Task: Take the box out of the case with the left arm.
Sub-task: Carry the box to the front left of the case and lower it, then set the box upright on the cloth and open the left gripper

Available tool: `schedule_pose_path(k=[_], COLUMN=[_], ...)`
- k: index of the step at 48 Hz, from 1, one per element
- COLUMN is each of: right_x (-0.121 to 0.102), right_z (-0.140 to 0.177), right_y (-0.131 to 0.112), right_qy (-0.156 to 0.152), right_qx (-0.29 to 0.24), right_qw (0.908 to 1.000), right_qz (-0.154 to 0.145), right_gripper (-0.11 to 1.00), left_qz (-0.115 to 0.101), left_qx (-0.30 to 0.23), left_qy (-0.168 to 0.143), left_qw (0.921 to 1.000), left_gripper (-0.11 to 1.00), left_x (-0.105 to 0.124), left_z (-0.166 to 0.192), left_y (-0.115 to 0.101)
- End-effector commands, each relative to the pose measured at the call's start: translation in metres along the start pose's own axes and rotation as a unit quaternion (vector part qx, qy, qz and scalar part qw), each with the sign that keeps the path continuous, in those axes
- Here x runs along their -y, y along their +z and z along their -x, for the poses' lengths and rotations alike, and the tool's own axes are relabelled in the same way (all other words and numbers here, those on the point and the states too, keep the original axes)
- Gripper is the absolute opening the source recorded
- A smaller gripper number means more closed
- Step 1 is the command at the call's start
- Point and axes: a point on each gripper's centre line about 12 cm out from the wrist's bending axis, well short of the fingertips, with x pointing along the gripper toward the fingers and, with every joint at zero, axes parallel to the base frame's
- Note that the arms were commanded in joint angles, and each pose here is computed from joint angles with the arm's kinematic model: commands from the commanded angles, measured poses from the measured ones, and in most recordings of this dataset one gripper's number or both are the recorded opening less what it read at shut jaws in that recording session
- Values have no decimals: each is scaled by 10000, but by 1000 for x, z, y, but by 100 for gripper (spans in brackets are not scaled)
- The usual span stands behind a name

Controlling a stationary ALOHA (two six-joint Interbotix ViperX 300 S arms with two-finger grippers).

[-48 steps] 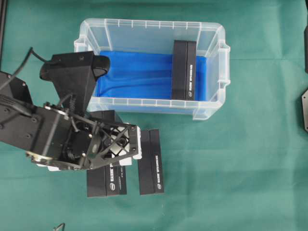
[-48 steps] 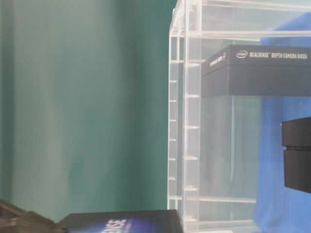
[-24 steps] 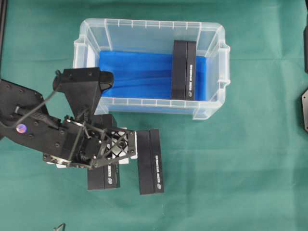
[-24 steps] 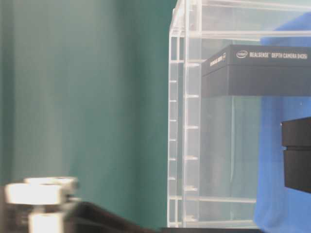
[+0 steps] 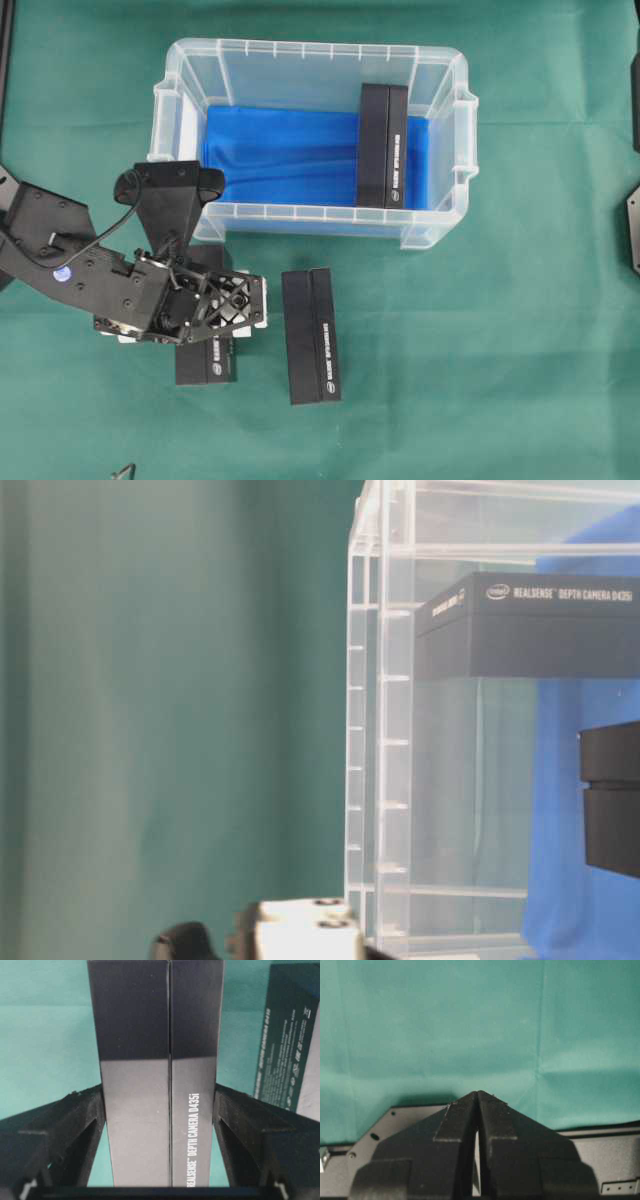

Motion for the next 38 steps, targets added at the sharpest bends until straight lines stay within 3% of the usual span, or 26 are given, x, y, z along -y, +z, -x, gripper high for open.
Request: schedule_pose_path(k=[1,20,38], right_x=[1,0,0], right_z=[3,3,3], right_y=[2,2,2], right_qy=[-5,-5,-8], right_qx=[85,78,55], right_qw=[10000,10000,10000], right_qz=[-7,-14,-13], right_gripper=[1,1,1], left_qz=[-2,-43,-293], left_qx=[-131,-133,-180], left_qy=[-246,-195,-318], left_qw=[9996,9997,9989], left_gripper=[63,63,63], left_x=[3,-3,-3], left_z=[1,-15,-16], left_y=[-3,-1,-2])
